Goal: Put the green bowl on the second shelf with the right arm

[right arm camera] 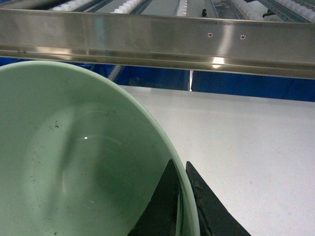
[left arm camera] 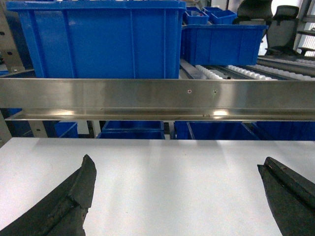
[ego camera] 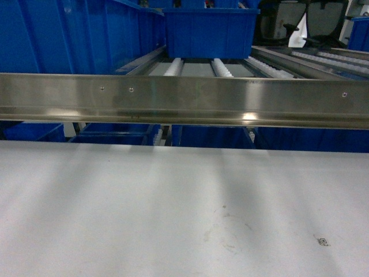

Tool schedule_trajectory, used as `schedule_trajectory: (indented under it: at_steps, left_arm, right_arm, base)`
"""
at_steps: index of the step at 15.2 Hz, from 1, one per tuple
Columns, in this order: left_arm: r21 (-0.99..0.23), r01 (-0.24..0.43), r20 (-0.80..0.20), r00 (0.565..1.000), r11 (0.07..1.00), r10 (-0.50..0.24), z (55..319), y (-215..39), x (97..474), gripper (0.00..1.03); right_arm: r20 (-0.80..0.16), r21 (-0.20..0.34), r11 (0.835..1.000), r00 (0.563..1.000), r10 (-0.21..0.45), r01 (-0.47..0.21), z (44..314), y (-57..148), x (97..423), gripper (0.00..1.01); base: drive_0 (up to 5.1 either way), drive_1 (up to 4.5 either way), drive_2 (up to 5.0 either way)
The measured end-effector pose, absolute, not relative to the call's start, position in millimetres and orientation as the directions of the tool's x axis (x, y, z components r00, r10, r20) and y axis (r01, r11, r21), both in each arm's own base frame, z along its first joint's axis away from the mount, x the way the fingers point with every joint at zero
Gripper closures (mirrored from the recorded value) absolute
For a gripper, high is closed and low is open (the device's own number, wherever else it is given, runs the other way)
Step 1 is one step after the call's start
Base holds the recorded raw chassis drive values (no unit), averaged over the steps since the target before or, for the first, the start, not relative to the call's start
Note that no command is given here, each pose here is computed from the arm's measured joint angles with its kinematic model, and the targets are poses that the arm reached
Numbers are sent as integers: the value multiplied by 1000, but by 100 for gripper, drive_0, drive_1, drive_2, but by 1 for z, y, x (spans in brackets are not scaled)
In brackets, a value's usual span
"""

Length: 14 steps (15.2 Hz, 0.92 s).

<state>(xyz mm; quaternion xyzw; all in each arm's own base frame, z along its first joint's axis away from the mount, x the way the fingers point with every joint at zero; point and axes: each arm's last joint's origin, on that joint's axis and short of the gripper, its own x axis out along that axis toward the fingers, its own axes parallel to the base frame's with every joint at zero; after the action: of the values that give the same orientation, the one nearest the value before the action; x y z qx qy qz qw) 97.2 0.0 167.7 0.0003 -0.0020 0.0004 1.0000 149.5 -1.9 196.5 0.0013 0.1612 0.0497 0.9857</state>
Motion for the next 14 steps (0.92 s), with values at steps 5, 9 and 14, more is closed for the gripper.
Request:
schedule_trajectory:
  at_steps: [5, 9, 14]
  left_arm:
    - [1, 1, 2, 1000, 1000, -1, 168, 0, 97, 5]
    - [1, 0, 4, 1000, 1000, 0, 168, 0, 97, 5]
    - [1, 0, 5, 1000, 1000, 0, 168, 0, 97, 5]
  right_arm:
    - [-318, 18, 995, 943, 95, -95, 196, -2, 149, 99]
    - [-319, 18, 995, 943, 97, -96, 196, -2, 149, 99]
    - [-322, 18, 995, 942, 96, -95, 196, -2, 149, 99]
  base:
    - [0, 0, 0]
    - [0, 0, 0]
    - [0, 0, 0]
